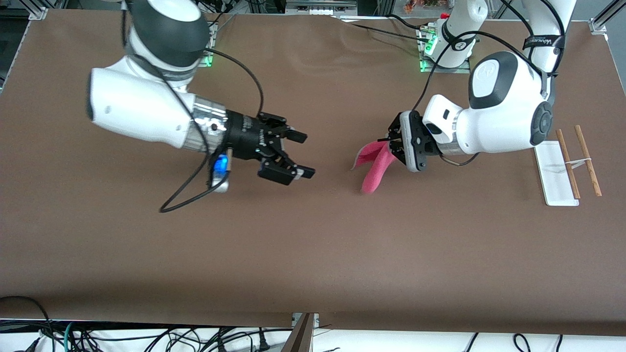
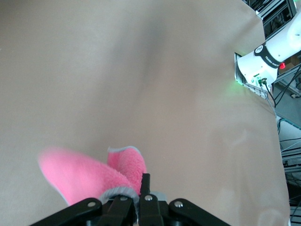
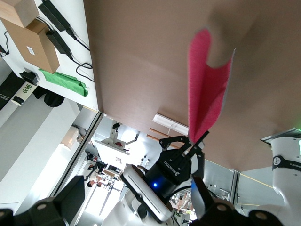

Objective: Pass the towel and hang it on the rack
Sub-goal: 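Open the right gripper while the left gripper carries the towel away, then drape the towel over the rack dowels with the left gripper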

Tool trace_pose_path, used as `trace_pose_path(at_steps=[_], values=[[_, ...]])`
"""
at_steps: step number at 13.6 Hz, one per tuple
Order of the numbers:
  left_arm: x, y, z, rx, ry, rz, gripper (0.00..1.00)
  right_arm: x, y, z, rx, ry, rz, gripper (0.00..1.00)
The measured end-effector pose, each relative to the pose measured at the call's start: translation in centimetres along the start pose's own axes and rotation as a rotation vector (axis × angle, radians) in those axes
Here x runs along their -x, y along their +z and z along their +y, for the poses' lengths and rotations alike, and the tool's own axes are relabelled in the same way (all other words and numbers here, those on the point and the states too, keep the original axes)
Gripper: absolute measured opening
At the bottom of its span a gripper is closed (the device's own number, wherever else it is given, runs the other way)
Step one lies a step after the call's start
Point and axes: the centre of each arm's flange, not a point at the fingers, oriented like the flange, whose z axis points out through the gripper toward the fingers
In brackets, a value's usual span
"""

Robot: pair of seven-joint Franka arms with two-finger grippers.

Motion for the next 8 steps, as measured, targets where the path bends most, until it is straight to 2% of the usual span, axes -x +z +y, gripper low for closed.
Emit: trace_pose_path(at_steps=[3, 5, 7, 8], values=[[5.8, -4.0, -2.9, -0.002, -0.075, -0.063, 0.02, -1.8, -4.0, -0.8, 0.029, -0.032, -0.003, 1.0], [10.8, -7.8, -4.6, -0.004, -0.139, -0.099, 0.02, -4.1, -7.0, -0.8, 0.077, -0.094, -0.008, 1.0], [16.3, -13.5, -6.0, -0.049, -0.208, -0.132, 0.02, -6.6, -10.5, -0.3, 0.133, -0.183, -0.016, 1.0], [19.0, -16.5, -6.3, -0.074, -0.246, -0.144, 0.02, -7.6, -12.2, 0.2, 0.177, -0.268, -0.004, 1.0]])
